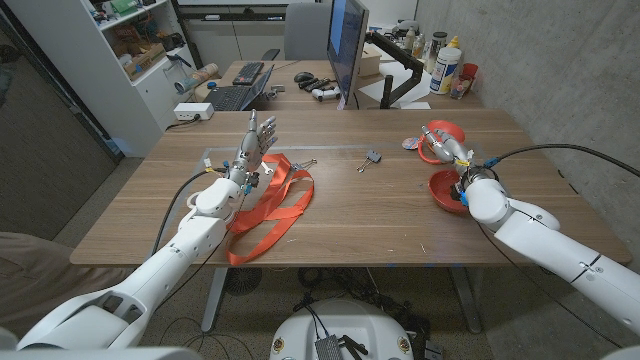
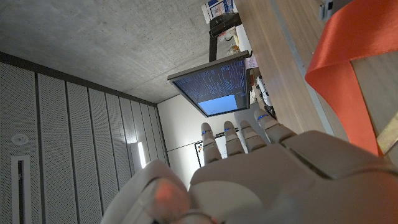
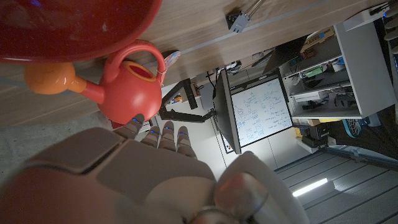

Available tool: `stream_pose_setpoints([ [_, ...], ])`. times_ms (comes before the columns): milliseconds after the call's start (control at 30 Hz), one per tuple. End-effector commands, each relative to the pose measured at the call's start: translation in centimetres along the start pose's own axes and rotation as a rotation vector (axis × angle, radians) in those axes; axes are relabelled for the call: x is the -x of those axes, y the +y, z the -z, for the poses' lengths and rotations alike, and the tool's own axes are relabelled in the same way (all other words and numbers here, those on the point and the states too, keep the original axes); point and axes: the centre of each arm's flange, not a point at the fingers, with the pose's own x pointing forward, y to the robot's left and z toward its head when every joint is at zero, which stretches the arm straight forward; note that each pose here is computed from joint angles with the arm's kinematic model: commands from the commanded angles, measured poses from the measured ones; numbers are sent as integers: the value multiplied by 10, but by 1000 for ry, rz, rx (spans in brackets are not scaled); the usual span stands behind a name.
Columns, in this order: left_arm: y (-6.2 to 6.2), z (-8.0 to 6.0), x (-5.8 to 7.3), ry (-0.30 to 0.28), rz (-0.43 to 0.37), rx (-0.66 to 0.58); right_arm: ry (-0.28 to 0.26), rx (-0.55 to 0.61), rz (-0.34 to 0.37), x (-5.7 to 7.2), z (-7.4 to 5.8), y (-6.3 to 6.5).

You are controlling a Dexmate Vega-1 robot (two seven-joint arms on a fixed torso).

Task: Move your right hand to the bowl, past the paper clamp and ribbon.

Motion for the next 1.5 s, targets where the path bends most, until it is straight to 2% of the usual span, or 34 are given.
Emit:
stream_pose_setpoints([
  [33, 3, 2, 0, 1, -5, 3, 22, 77, 19, 11, -1, 0],
  [600, -3, 7, 0, 17, 6, 10, 60, 182, 5, 20, -1, 3],
  [900, -5, 9, 2, 23, -4, 13, 98, 283, 10, 26, -5, 3],
  [1233, -11, 9, 4, 30, 0, 4, 119, 300, 3, 34, 4, 4],
  [1500, -14, 4, 4, 27, 4, -9, 111, 309, -13, 40, 12, 1],
])
